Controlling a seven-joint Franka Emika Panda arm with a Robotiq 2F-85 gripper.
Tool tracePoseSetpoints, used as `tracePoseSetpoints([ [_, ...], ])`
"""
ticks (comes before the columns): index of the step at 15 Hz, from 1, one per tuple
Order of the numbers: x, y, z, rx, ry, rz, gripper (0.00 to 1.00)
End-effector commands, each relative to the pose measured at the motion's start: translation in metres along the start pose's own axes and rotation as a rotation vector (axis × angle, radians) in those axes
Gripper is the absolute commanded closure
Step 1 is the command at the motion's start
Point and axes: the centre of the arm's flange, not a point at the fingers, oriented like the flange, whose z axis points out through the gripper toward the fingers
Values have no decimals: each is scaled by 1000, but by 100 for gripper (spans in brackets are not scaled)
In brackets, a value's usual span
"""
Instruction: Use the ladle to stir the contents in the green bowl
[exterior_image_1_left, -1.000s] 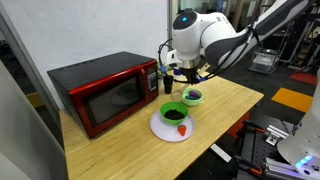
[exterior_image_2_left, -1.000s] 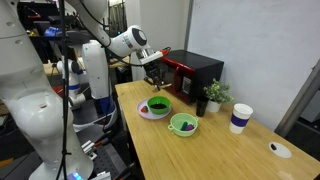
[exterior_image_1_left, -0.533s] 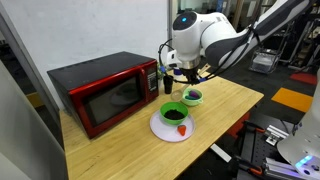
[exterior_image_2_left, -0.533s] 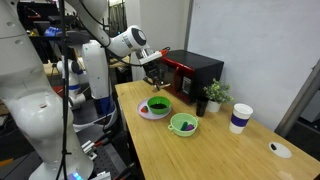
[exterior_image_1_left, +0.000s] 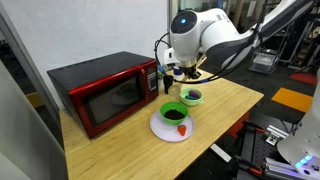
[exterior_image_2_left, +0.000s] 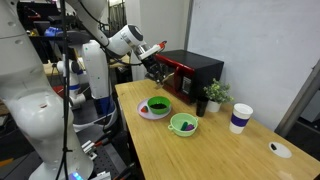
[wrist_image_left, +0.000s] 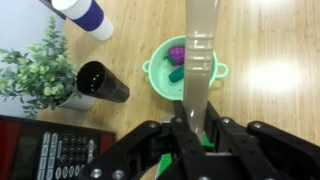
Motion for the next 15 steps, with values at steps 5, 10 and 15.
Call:
tracePoseSetpoints([
  [5,38,-14,-5,-165,-93,-218,94],
  [10,60,-46,8,-186,-136,-310,94],
  [15,62,-55,31,-199,-208,-355,94],
])
